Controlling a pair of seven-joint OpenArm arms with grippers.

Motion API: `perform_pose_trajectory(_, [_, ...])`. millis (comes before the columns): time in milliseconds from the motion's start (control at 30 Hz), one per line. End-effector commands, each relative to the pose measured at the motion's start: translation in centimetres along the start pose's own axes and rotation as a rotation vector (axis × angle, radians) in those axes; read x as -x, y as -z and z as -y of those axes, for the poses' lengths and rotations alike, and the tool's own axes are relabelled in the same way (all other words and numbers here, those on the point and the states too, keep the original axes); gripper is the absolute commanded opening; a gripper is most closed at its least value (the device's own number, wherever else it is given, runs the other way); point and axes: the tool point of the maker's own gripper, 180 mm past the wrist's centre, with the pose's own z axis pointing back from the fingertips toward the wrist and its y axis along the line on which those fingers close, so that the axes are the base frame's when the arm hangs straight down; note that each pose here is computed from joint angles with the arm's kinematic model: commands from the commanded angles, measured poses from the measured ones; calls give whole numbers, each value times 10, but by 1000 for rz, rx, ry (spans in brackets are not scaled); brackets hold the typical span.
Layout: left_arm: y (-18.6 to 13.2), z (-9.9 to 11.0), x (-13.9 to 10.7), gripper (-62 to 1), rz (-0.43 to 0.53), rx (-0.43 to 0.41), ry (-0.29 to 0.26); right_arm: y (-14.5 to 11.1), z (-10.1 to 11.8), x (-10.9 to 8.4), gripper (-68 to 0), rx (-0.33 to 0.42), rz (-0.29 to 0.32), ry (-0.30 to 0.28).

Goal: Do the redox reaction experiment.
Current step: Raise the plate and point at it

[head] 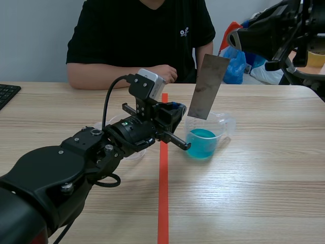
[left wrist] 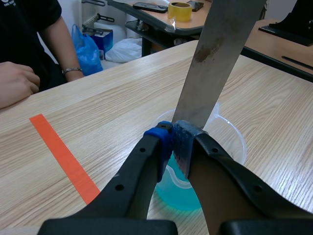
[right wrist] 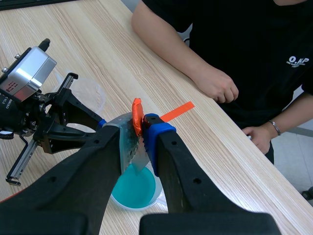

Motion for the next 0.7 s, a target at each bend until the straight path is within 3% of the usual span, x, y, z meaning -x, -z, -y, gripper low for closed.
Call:
perform_pose_trajectory(0, [6, 0, -15, -573, 42, 5, 8, -2, 4, -16, -668, 2, 42, -29])
perform_pose_trajectory(667, [-4, -12, -7, -573, 17, -22, 26, -7, 11, -18, -668, 28, 48, -33])
